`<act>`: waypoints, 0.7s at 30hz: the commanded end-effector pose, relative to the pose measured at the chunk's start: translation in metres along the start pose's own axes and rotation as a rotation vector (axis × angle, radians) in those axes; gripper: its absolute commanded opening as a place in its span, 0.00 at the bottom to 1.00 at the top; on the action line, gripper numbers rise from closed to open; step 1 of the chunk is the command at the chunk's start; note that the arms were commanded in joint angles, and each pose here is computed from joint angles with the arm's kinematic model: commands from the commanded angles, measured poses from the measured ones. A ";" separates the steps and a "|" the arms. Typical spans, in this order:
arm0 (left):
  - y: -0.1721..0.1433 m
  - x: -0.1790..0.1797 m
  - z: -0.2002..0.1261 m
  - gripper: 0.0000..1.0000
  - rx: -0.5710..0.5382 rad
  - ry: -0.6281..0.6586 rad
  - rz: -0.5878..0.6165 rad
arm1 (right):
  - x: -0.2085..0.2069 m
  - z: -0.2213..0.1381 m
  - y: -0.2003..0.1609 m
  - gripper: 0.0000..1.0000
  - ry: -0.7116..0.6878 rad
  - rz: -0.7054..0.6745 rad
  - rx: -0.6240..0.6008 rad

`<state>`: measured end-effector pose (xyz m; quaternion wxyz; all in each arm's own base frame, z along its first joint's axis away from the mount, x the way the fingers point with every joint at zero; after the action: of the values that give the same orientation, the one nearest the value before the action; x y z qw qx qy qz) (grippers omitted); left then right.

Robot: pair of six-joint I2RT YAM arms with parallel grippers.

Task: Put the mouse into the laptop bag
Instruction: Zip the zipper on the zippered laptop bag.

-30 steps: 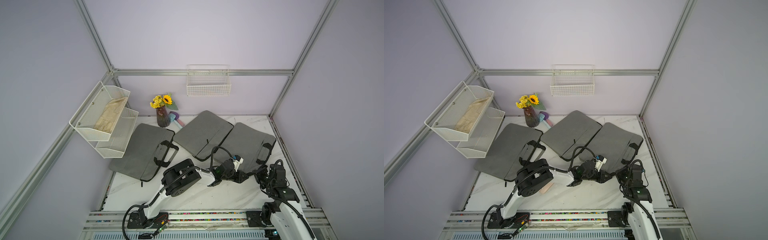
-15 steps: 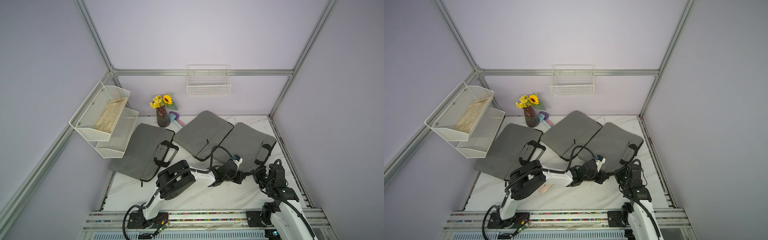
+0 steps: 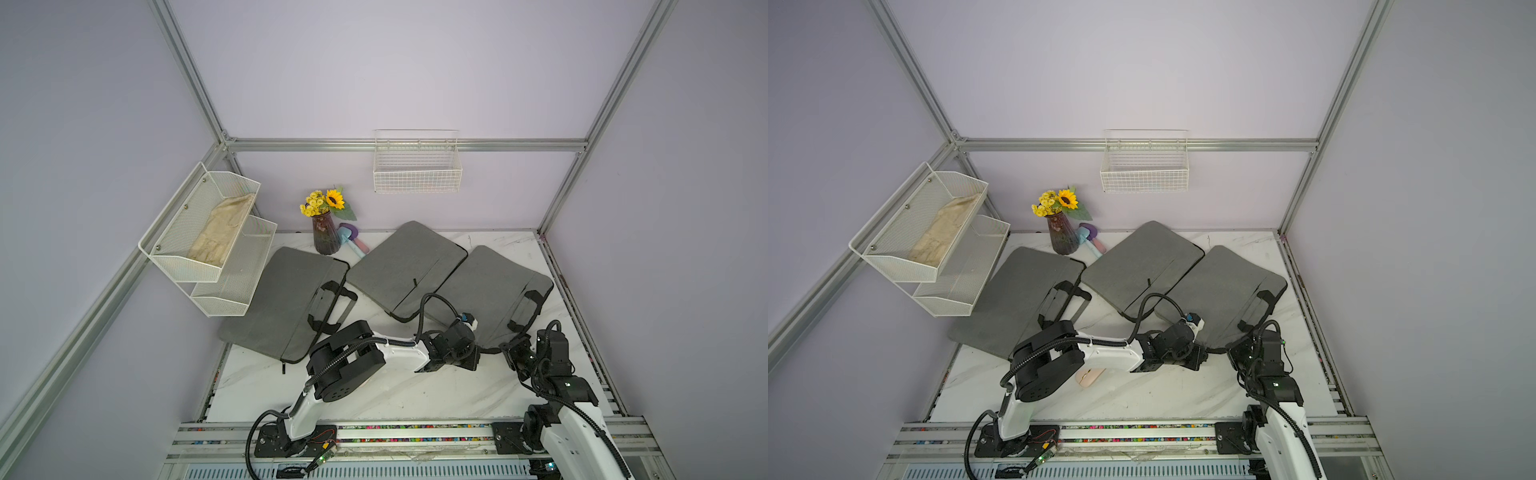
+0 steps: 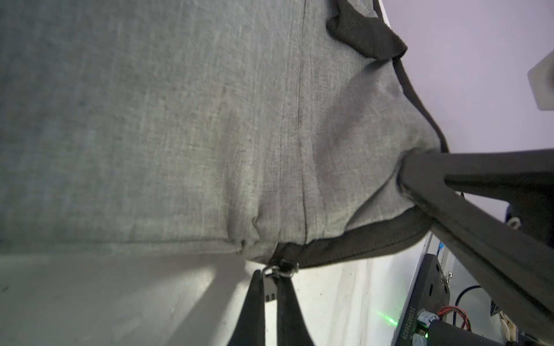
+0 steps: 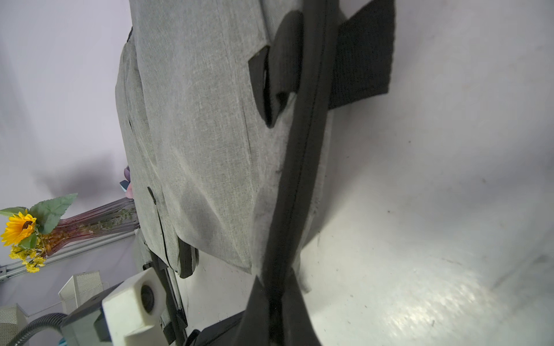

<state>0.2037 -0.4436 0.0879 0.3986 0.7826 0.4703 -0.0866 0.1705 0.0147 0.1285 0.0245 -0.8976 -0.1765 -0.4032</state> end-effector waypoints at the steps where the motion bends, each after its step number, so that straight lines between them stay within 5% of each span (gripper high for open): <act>1: -0.011 0.041 -0.004 0.29 0.111 0.178 -0.017 | 0.008 -0.005 0.014 0.00 0.014 0.008 -0.122; 2: -0.008 0.037 -0.008 0.55 0.102 0.168 -0.011 | 0.007 -0.005 0.017 0.00 -0.006 0.009 -0.144; 3: -0.006 0.033 -0.012 0.70 0.090 0.157 -0.003 | 0.007 -0.005 0.020 0.00 -0.027 0.011 -0.166; 5: 0.000 0.025 -0.027 0.87 0.056 0.122 0.011 | 0.006 -0.007 0.028 0.00 -0.085 0.015 -0.231; 10: 0.008 0.016 -0.074 0.96 -0.029 0.093 0.032 | 0.026 -0.014 0.047 0.19 -0.134 0.002 -0.340; 12: 0.011 0.017 -0.096 0.98 -0.076 0.108 0.035 | 0.036 -0.021 0.055 0.35 -0.147 0.002 -0.388; 17: 0.014 0.040 -0.152 1.00 -0.195 0.262 -0.015 | 0.077 -0.050 0.069 0.55 -0.086 -0.106 -0.480; 21: 0.014 0.063 -0.194 1.00 -0.290 0.374 -0.043 | 0.116 -0.051 0.064 0.72 0.011 -0.266 -0.369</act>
<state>0.1984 -0.3077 0.1991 0.4381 0.7294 0.5232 0.0477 0.2148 -0.0271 0.2386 -0.1853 -0.8772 -0.1489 -0.4172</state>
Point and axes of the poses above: each gripper's point midway between its finger pads, its own z axis out along the fingers, its own x axis along the line the jaws close on, y = z × x, the point moved 7 cm from there along -z, back along the fingers, and after that the axes turned 6 degrees about z, right-handed, at the moved point
